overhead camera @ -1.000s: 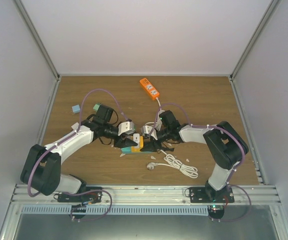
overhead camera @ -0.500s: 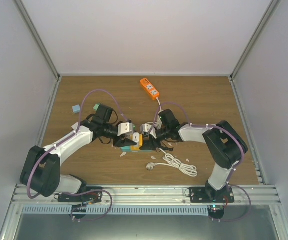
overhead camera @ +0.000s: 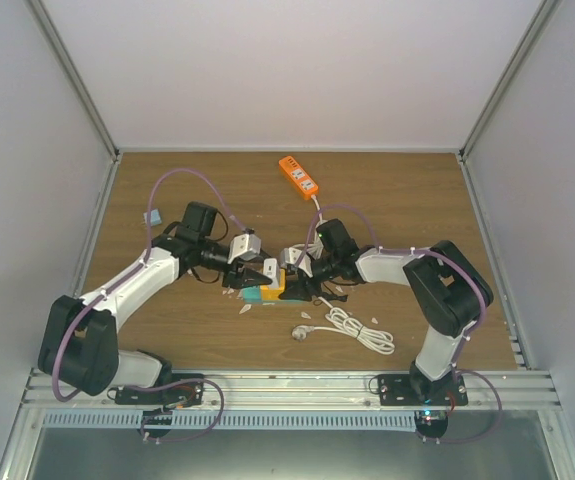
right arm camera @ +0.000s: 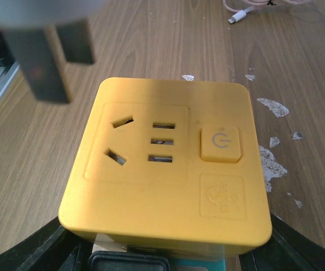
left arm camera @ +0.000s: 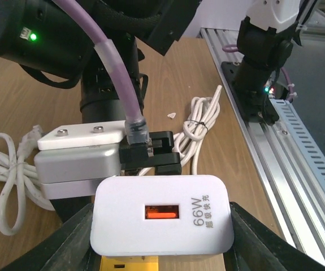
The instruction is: Pull the plug off the socket
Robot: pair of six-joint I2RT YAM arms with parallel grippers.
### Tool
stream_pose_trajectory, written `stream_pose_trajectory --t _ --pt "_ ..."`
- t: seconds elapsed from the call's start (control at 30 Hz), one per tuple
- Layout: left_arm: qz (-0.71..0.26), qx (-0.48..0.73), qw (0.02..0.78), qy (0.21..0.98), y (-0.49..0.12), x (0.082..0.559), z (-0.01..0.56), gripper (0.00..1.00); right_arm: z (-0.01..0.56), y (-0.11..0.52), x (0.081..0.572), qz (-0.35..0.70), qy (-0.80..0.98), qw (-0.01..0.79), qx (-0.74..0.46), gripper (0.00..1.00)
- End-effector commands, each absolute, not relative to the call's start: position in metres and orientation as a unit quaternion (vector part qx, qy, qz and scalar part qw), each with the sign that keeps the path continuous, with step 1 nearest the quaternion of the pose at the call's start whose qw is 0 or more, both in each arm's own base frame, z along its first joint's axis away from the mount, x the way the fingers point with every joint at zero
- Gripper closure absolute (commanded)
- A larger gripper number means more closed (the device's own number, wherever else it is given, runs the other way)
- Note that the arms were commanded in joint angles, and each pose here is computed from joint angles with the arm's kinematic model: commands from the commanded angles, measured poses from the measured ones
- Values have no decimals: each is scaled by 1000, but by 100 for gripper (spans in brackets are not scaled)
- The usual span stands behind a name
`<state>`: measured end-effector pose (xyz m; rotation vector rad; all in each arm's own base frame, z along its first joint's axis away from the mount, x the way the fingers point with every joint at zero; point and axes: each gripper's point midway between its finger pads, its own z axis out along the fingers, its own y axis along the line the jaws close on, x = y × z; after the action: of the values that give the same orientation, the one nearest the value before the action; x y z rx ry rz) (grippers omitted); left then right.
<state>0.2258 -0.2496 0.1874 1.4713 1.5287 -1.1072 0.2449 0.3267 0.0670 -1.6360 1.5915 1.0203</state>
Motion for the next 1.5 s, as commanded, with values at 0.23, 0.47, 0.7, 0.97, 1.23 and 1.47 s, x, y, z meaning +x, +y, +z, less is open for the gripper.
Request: stream_pose_trajectory --t 0.23,0.47,0.7,0.97,1.23,1.47 --pt "-325 633 353 608 -217 233 194 79 46 318 260 344 640 305 -615 87" --pt "-191 644 298 678 -163 261 172 79 49 319 262 347 641 306 -613 83" --pt "-74 636 230 733 -111 306 154 78 51 321 263 349 638 306 -615 77" --pt "32 638 188 746 -84 366 145 77 53 321 262 349 636 308 -615 70" --pt "85 648 126 747 -76 401 116 76 53 321 264 344 637 311 -616 65" --pt "126 670 92 726 -79 411 84 76 51 319 261 345 640 304 -616 62"
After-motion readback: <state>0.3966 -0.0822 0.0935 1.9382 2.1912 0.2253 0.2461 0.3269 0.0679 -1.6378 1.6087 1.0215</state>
